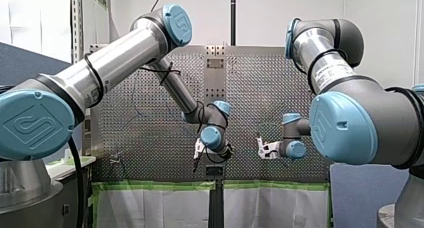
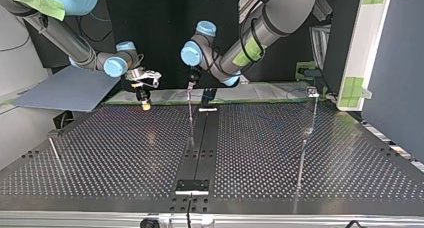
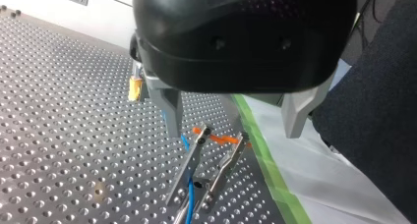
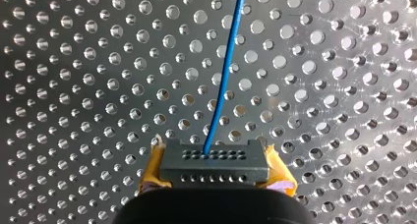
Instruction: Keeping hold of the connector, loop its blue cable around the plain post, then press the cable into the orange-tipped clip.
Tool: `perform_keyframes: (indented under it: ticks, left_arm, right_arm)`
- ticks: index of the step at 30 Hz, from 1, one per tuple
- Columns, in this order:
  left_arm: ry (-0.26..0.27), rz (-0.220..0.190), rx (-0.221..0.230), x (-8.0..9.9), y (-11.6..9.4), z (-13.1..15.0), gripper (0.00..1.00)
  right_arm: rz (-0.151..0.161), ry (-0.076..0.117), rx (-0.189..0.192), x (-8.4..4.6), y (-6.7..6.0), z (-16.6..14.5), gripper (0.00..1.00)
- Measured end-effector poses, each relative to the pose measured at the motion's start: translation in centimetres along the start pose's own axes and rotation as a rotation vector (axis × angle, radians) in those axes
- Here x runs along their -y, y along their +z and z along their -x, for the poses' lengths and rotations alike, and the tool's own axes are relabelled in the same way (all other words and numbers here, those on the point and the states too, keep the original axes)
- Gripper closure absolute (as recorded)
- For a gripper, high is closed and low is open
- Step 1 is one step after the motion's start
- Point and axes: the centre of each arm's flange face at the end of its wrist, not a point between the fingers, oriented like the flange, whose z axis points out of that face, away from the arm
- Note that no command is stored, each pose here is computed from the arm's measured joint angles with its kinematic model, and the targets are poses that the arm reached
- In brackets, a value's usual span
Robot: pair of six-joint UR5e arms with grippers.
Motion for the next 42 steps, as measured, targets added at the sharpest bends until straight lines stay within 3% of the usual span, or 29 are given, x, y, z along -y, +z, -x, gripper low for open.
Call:
perform_keyframes:
  ticks: [27,35,42]
  left_arm:
    - [0.007,0.001,-0.003,0.1,-0.3,-0.1,0.00]
    - [-0.020,-0.004,0.053,0.7,-2.5,1.3,0.00]
    - [-0.084,0.037,0.125,0.3,-4.9,3.1,0.00]
  right_arm:
    - [0.000,0.000,0.004,0.0,0.0,0.0,1.00]
    - [0.000,0.000,0.004,0.0,0.0,0.0,1.00]
    - [0.000,0.000,0.004,0.0,0.0,0.0,1.00]
